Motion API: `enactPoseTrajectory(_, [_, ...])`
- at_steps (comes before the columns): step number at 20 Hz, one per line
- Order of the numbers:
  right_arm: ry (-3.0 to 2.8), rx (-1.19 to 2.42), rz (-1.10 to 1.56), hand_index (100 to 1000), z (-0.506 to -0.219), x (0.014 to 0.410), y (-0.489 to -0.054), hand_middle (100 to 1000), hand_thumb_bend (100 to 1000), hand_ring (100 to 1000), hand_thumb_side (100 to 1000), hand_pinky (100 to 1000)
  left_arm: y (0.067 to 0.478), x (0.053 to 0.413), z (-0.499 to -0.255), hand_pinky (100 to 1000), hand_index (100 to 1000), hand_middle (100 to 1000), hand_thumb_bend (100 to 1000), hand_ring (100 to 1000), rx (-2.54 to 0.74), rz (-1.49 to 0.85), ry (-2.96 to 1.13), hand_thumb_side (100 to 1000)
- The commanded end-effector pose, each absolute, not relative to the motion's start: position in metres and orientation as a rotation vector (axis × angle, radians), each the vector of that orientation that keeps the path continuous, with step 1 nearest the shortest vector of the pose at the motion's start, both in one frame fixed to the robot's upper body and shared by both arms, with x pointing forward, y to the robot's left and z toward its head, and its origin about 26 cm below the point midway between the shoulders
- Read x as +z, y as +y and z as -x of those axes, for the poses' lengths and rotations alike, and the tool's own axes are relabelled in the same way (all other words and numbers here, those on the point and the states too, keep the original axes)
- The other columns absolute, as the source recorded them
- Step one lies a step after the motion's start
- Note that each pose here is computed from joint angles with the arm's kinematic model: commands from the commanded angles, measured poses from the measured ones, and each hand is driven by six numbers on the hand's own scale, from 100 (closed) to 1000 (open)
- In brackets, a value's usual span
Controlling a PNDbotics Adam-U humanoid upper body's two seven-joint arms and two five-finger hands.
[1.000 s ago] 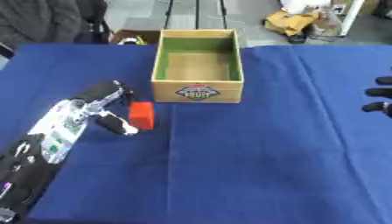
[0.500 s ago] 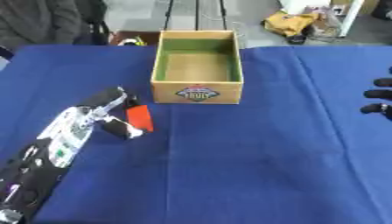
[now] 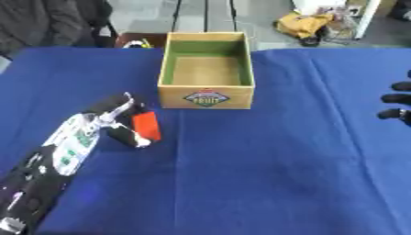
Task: Pick up objects on the table and place them in the box.
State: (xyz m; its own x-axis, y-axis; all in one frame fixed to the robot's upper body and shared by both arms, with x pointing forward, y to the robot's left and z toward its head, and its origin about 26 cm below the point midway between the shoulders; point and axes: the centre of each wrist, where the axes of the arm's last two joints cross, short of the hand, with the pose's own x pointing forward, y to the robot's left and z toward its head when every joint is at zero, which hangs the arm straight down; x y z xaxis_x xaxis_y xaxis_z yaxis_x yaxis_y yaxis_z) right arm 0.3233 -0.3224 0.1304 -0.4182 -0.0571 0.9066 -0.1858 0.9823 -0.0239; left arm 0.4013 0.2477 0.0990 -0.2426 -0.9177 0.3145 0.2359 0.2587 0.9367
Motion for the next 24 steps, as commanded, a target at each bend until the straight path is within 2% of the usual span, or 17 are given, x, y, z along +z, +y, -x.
enactPoseTrajectory(1, [-2.025,0.167,-0.157,826,-0.323,0.14,-0.327,659,100,663,591,539,0.253,0.146,-0.404,434,409,236,533,315,-1.265,-0.794,-1.478,222])
enactPoseTrajectory(7, [-2.015,0.176,-0.169,826,-0.323,0.138,-0.325,659,100,663,591,538,0.232,0.227,-0.412,455,426,255,527,333,-1.287,-0.909,-1.649,211])
enactPoseTrajectory(9, [-2.011,0.182,-0.179,826,-0.324,0.138,-0.323,659,100,663,591,538,0.223,0.237,-0.424,464,438,268,530,345,-1.269,-0.939,-1.652,209])
enactPoseTrajectory(10, [-2.009,0.185,-0.185,826,-0.324,0.137,-0.322,659,100,663,592,538,0.219,0.237,-0.432,469,442,273,564,351,-1.255,-0.953,-1.643,200])
enactPoseTrajectory(11, [-2.007,0.188,-0.191,826,-0.324,0.137,-0.321,658,100,663,591,538,0.215,0.234,-0.441,472,452,285,569,364,-1.232,-0.966,-1.633,228])
enactPoseTrajectory(13, [-2.003,0.195,-0.202,826,-0.325,0.137,-0.319,658,100,663,592,538,0.211,0.221,-0.46,472,455,288,558,367,-1.148,-1.022,-1.613,219])
enactPoseTrajectory(16, [-2.0,0.202,-0.218,827,-0.326,0.136,-0.316,658,100,663,593,537,0.208,0.183,-0.48,475,460,292,550,375,-1.0,-1.091,-1.572,213])
enactPoseTrajectory(20, [-1.995,0.212,-0.233,827,-0.327,0.136,-0.313,657,100,663,593,537,0.204,0.142,-0.49,488,473,305,555,388,-0.932,-1.131,-1.518,223])
enactPoseTrajectory(24, [-1.993,0.213,-0.234,827,-0.327,0.136,-0.312,657,100,663,593,537,0.204,0.132,-0.493,510,501,337,584,416,-0.944,-1.134,-1.517,249])
